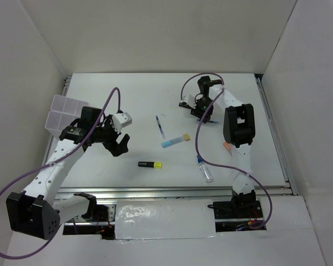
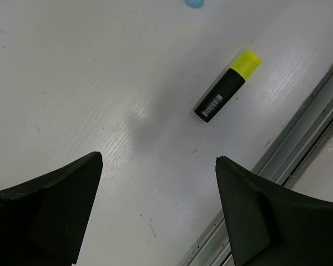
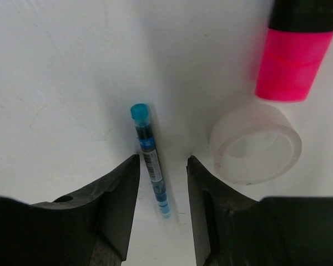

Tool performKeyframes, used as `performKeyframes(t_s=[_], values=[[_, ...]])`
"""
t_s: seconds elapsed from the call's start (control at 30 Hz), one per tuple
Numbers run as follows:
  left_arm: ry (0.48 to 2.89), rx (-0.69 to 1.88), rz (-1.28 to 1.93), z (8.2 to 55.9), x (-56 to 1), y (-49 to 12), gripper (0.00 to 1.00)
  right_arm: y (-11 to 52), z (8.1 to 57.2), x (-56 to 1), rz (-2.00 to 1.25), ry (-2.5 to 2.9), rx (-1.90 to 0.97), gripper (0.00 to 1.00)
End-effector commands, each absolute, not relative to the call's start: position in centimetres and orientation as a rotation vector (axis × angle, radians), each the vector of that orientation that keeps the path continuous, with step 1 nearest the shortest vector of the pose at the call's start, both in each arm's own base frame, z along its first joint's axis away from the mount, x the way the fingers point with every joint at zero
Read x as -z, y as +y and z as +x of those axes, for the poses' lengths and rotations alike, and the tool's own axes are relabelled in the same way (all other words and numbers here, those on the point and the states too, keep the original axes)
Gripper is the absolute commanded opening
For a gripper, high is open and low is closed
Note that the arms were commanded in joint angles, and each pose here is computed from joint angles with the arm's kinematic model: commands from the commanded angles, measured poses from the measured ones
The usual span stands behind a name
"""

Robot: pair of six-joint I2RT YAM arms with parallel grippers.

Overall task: Sort the stationery into containers
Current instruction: Grab a piece of stationery with the right arm

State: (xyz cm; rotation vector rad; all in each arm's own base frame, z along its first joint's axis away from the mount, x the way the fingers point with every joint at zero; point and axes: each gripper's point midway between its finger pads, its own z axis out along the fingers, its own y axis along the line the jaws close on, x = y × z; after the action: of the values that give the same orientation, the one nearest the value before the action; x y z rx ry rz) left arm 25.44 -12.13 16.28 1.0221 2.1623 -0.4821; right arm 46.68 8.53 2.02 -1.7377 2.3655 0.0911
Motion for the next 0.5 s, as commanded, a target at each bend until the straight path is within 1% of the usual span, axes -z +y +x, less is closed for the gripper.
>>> performKeyframes(t_s=[0.0, 0.13, 0.17, 0.23, 0.27, 0.33, 0.43, 0.47], values=[[2.107, 0.482, 1.060, 26.2, -17.2, -12.7, 0.95, 9.3, 46.2, -2.6, -1.849, 2.332, -0.051, 0.46], [2.107, 0.487, 1.072, 26.5, -17.1, -12.8, 0.95, 9.3, 45.9, -2.0, -1.908, 2.359, -0.067, 0.42], [2.102, 0.486, 1.075, 26.7, -17.3, -12.8, 0.95, 9.6, 46.5, -2.4, -1.904, 2.345, -0.057, 0.42], [2.100, 0.478, 1.088, 26.7, -17.3, -12.7, 0.94, 9.6, 46.3, -2.1, -1.927, 2.362, -0.070, 0.39], [2.095, 0.473, 1.091, 26.8, -17.5, -12.7, 0.94, 9.6, 46.5, -2.2, -1.932, 2.357, -0.063, 0.35], [2.085, 0.472, 1.106, 26.9, -17.6, -12.8, 0.94, 9.6, 46.7, -2.3, -1.931, 2.352, -0.055, 0.33], [2.062, 0.476, 1.121, 26.8, -17.9, -12.9, 0.94, 9.7, 46.5, -2.3, -1.939, 2.347, -0.038, 0.23], [2.048, 0.479, 1.123, 26.8, -18.1, -13.1, 0.94, 9.6, 46.1, -2.1, -1.950, 2.354, -0.044, 0.03]])
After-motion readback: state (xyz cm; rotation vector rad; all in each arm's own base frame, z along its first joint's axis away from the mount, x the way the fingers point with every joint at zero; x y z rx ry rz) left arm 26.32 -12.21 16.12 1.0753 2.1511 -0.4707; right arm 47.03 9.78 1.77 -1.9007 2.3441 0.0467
